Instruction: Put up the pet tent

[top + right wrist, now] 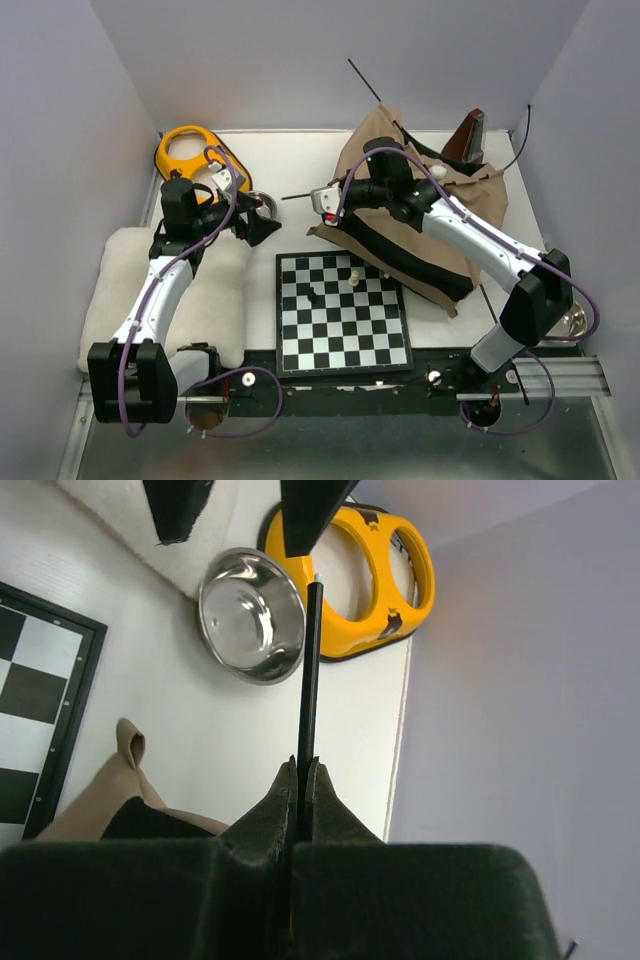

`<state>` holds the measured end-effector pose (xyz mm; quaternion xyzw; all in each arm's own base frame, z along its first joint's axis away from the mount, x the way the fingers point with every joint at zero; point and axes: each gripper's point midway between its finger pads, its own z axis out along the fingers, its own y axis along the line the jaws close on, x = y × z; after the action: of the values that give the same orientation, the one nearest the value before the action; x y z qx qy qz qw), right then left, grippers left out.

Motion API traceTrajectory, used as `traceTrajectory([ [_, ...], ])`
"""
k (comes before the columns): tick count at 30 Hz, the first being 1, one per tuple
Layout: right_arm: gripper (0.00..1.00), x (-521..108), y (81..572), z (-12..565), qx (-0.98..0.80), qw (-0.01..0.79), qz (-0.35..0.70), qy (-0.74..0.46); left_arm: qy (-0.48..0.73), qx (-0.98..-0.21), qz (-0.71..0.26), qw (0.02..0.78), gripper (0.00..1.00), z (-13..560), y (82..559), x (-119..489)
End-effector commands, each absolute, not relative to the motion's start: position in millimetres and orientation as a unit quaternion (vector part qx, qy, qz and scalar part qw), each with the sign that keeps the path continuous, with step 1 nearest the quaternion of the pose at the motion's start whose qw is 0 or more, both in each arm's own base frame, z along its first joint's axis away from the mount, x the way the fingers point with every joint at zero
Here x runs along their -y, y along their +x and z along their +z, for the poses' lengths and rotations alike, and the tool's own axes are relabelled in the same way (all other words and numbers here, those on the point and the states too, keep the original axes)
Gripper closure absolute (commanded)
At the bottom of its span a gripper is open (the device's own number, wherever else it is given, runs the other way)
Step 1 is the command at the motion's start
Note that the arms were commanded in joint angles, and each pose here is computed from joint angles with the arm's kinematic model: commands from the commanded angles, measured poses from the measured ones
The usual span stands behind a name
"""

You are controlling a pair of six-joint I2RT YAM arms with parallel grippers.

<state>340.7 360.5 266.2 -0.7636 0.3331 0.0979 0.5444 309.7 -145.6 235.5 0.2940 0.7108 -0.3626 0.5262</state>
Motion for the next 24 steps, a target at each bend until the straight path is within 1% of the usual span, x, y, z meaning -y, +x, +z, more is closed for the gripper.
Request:
traceTrajectory([
  [1,0.99,-344.8,353.8,298.4,-0.354,0.565,0.076,-0.741,0.345,-0.654,-0.377,0.558,0.01,231.2,308.3,155.9],
  [4,0.99,-340.9,351.3,311.7,-0.354,0.575,0.078,-0.733,0.373,-0.619,-0.365,0.587,0.02,226.6,305.6,165.9],
  [9,0.99,-334.9,351.6,332.3,-0.358,0.589,0.071,-0.721,0.391,-0.587,-0.380,0.599,0.07,227.7,302.0,184.0],
  [13,0.99,-333.1,354.3,345.8,-0.361,0.599,0.067,-0.712,0.416,-0.568,-0.371,0.605,0.09,219.3,299.3,199.1],
  [17,0.99,-331.7,352.8,355.1,-0.363,0.606,0.068,-0.705,0.416,-0.556,-0.370,0.617,0.11,218.7,308.5,206.6],
  [24,0.99,-328.6,349.4,357.9,-0.362,0.607,0.065,-0.704,0.413,-0.550,-0.395,0.610,0.25,219.3,316.7,217.9],
])
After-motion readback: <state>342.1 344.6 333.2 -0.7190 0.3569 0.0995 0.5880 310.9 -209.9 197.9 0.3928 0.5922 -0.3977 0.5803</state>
